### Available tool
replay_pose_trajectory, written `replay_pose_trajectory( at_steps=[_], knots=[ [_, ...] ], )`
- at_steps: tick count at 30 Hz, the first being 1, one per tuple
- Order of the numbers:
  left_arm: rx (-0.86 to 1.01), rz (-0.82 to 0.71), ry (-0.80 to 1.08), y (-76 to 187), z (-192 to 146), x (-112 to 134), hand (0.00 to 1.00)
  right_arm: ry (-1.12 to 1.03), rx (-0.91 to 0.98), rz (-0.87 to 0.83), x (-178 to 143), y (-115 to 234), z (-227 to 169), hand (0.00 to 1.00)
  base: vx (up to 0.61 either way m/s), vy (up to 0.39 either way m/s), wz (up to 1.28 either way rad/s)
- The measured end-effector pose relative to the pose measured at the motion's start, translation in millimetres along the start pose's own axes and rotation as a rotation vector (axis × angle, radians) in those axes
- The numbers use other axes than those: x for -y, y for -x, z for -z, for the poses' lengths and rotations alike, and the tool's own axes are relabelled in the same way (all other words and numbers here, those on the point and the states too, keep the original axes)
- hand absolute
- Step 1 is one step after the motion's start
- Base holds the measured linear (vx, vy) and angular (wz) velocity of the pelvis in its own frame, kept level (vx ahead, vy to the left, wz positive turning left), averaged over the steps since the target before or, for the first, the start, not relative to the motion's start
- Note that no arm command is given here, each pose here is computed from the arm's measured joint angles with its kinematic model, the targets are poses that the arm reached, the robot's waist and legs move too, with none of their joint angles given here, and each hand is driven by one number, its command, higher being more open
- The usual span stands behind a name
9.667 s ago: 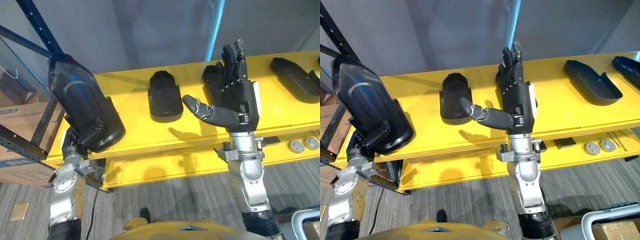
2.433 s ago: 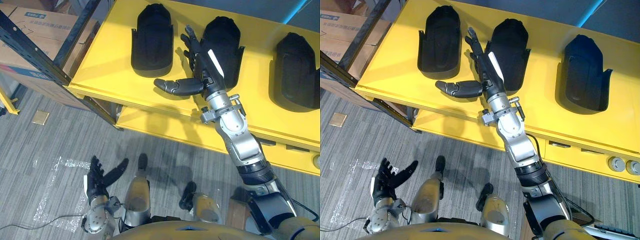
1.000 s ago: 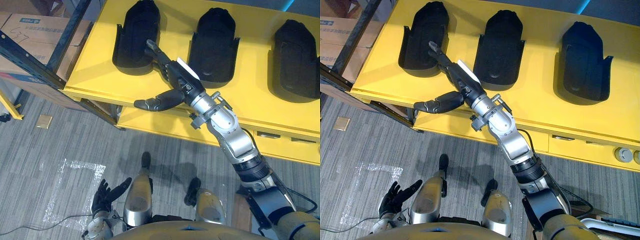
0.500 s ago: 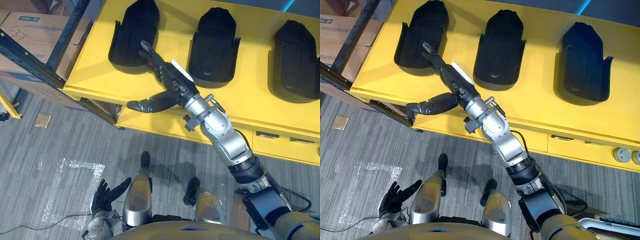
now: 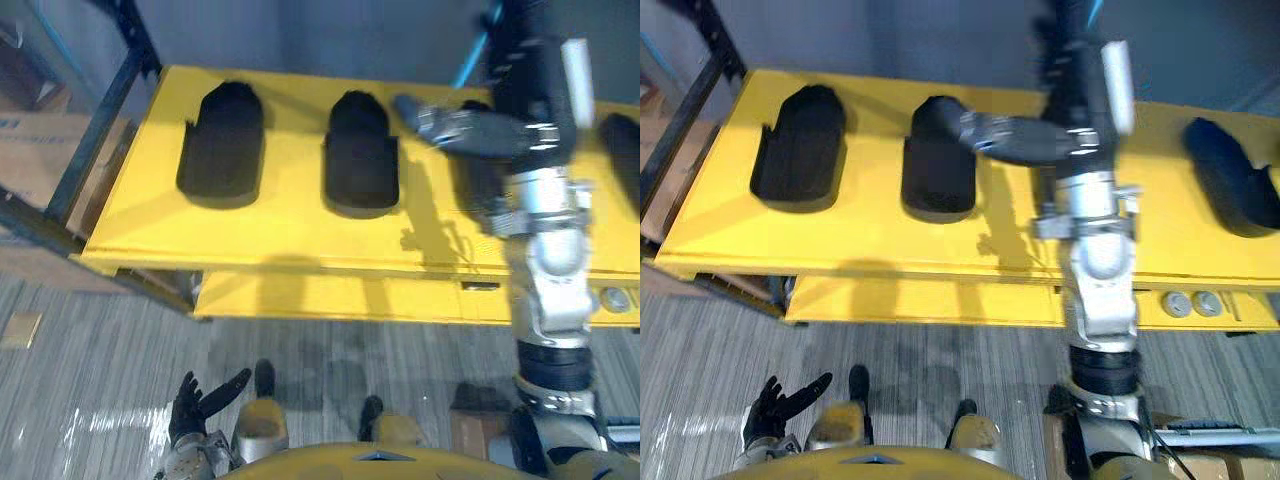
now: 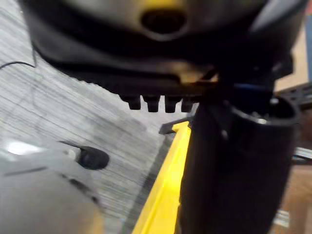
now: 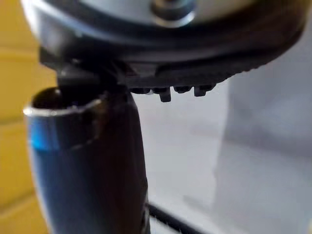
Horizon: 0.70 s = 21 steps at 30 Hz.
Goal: Walk over and take three plastic housings, then place them on the shelf
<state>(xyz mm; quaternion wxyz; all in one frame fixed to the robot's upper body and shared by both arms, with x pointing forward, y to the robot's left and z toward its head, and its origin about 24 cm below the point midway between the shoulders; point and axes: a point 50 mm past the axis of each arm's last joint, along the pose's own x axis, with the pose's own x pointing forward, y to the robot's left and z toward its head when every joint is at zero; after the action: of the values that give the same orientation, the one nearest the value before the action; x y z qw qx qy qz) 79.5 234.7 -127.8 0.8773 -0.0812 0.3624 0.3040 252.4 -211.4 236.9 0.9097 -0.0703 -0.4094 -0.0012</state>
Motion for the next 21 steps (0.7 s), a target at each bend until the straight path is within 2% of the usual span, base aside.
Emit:
replay_pose_trajectory(
  at_steps=[5,8,10,11,12,13,14,16,19,21],
  knots=[
    [-0.071,-0.079,0.008,3,17,-19,1.0,0.222,-0.168,0.239,71,52,1,1.0,0.01,0.021,-0.54],
    [-0.132,-0.088,-0.006,10,34,-21,1.0,0.335,-0.391,0.381,108,103,14,1.0,-0.01,0.013,-0.53],
    [-0.146,-0.091,-0.041,11,38,-24,1.0,0.35,-0.652,0.507,128,158,38,1.0,0.03,-0.026,-0.43],
    [-0.148,-0.091,-0.04,11,38,-24,1.0,0.351,-0.725,0.545,132,175,43,1.0,0.03,-0.029,-0.2],
    [-0.151,-0.092,-0.041,11,38,-24,1.0,0.335,-0.876,0.615,134,211,55,1.0,0.02,-0.017,-0.19],
    [-0.155,-0.094,-0.044,10,39,-25,1.0,0.283,-1.016,0.699,131,248,65,1.0,0.02,-0.01,-0.2],
    [-0.155,-0.095,-0.045,10,38,-25,1.0,0.252,-1.084,0.738,127,267,70,1.0,0.02,-0.008,-0.18],
    [-0.15,-0.096,-0.05,9,38,-27,1.0,0.038,-1.293,0.929,102,337,82,1.0,0.0,-0.01,-0.1],
    [-0.139,-0.078,-0.053,7,35,-24,1.0,-0.091,-1.498,0.992,65,387,89,1.0,0.0,0.0,0.0],
    [-0.136,-0.054,-0.052,6,34,-22,1.0,-0.172,-1.593,0.96,47,402,92,1.0,-0.01,-0.001,0.03]
  ],
)
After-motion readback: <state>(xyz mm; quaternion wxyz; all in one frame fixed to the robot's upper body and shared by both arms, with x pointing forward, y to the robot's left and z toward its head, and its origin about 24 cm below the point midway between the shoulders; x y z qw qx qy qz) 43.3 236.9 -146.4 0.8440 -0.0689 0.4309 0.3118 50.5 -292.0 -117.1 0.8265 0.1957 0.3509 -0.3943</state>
